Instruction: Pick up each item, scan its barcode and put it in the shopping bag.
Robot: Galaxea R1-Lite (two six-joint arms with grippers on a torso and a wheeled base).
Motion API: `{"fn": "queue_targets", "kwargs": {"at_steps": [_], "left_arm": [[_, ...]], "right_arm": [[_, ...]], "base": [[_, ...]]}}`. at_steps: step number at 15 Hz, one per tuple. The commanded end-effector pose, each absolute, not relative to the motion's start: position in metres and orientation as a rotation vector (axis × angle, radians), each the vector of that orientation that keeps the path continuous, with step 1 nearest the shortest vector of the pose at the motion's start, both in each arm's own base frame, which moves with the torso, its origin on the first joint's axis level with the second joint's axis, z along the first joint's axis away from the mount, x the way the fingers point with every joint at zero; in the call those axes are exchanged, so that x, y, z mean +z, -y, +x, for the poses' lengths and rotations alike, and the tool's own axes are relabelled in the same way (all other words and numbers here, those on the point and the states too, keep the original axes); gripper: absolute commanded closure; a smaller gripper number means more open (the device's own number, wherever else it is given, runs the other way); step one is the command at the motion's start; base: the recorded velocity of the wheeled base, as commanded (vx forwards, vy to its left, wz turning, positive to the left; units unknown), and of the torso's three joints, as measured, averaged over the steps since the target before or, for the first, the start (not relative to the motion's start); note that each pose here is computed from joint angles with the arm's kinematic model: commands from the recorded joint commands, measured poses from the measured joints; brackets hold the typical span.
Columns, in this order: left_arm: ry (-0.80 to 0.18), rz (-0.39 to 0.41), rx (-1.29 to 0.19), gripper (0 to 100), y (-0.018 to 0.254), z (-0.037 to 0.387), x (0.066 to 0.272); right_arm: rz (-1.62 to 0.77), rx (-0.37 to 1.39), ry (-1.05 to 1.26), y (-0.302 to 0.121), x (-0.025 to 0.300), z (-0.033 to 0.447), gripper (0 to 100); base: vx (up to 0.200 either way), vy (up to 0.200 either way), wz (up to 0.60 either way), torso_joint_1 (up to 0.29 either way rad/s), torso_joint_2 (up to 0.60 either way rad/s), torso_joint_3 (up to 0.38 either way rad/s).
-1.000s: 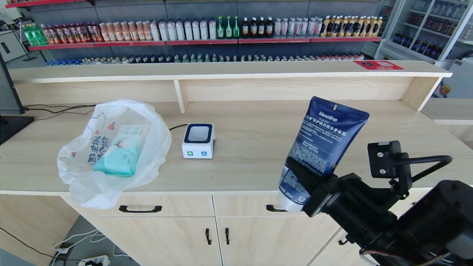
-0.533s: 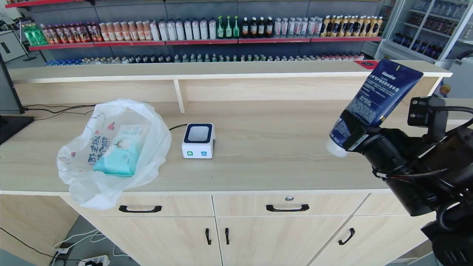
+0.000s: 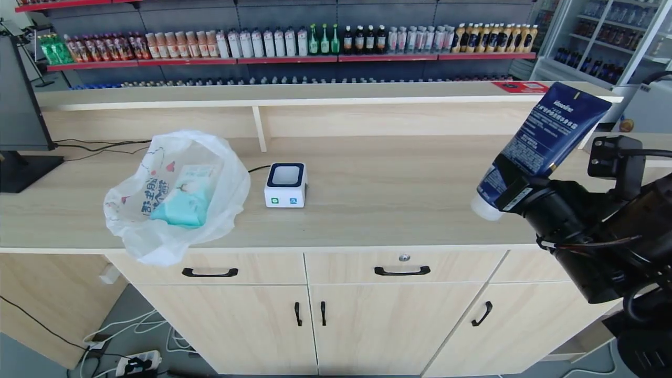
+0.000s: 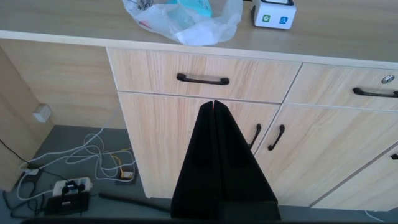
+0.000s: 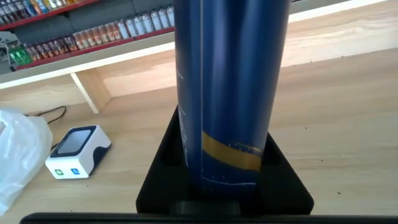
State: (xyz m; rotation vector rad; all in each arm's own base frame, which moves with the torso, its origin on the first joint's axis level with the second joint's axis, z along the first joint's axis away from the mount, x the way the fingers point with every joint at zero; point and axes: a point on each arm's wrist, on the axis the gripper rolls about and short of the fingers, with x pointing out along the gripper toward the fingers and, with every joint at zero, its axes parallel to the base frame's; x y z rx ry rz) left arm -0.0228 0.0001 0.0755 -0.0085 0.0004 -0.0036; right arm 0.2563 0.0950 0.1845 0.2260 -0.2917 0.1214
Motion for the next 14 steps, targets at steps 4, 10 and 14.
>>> {"fn": "queue_targets", "kwargs": {"at_steps": [4, 10, 14], "left_arm": [[0.000, -0.012, -0.003, 100, 0.000, -0.023, 0.075], [0.000, -0.014, -0.003, 100, 0.000, -0.023, 0.075], [0.000, -0.014, -0.002, 100, 0.000, -0.023, 0.075]], "right_arm": [[0.225, 0.120, 0.280, -0.093, 0.182, 0.250, 100], [0.224, 0.092, 0.289, -0.083, 0.185, 0.245, 100], [0.219, 0.093, 0.274, -0.081, 0.182, 0.240, 100]], "base": [[0.000, 0.200, 0.00, 0.011, 0.01, 0.006], [0.000, 0.200, 0.00, 0.007, 0.00, 0.003], [0.000, 0.200, 0.00, 0.000, 0.00, 0.005]]}}
